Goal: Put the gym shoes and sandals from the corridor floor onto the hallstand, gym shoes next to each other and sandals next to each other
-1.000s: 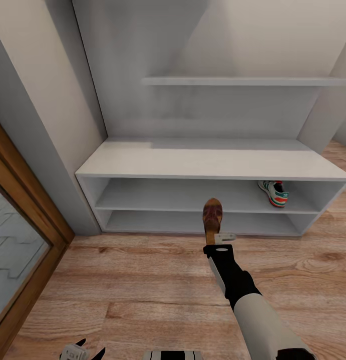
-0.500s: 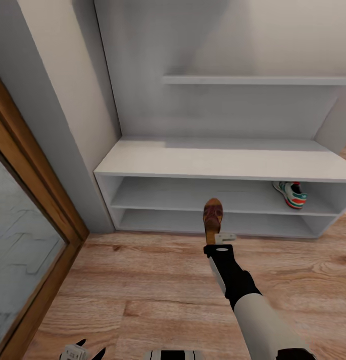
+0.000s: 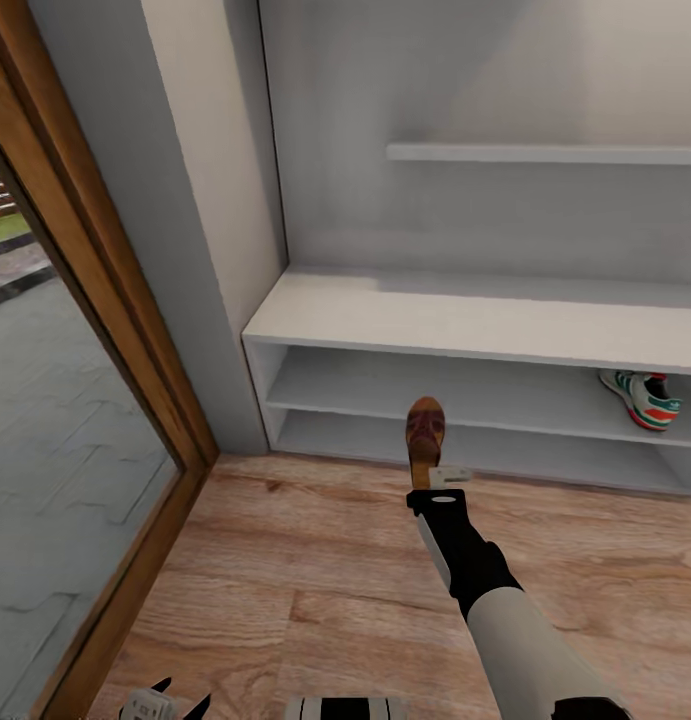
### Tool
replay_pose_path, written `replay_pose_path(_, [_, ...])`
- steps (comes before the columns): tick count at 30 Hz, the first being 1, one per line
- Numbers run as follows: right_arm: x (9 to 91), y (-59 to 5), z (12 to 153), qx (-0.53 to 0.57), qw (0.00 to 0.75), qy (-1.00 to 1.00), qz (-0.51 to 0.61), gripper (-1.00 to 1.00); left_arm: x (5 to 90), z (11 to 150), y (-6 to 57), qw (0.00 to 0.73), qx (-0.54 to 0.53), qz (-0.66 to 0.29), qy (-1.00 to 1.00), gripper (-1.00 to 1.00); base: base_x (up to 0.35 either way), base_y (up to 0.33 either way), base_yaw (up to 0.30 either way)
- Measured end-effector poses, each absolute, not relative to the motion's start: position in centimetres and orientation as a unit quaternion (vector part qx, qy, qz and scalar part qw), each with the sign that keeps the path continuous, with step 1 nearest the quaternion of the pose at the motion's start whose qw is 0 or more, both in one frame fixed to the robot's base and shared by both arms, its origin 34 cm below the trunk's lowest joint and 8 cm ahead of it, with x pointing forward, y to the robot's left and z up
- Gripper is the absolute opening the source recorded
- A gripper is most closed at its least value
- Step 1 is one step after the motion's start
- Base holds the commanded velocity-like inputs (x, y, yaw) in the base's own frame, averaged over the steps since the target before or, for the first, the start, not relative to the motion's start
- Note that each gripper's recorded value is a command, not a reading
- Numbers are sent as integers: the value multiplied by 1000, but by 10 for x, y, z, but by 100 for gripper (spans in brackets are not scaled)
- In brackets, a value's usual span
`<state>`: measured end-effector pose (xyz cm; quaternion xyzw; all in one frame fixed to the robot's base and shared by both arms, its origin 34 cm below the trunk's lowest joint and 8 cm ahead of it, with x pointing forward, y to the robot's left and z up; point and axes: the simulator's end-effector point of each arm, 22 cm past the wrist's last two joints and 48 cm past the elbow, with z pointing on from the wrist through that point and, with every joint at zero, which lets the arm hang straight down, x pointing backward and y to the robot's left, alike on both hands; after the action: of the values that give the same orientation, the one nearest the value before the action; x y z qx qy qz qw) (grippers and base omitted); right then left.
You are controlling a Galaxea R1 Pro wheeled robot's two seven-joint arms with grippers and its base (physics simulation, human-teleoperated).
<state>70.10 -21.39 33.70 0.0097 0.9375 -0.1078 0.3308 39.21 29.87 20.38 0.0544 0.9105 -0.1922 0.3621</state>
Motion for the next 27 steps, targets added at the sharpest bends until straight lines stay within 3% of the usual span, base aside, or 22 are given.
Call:
replay_pose_path(16, [701,-214,337,10,331,938,-107,-100,392,204,299,362,54,-192,911,100,239,99,10])
replay_pose_path(27, [701,-214,336,10,330,938,-108,-100,392,203,298,361,53,-193,911,100,78,33,0])
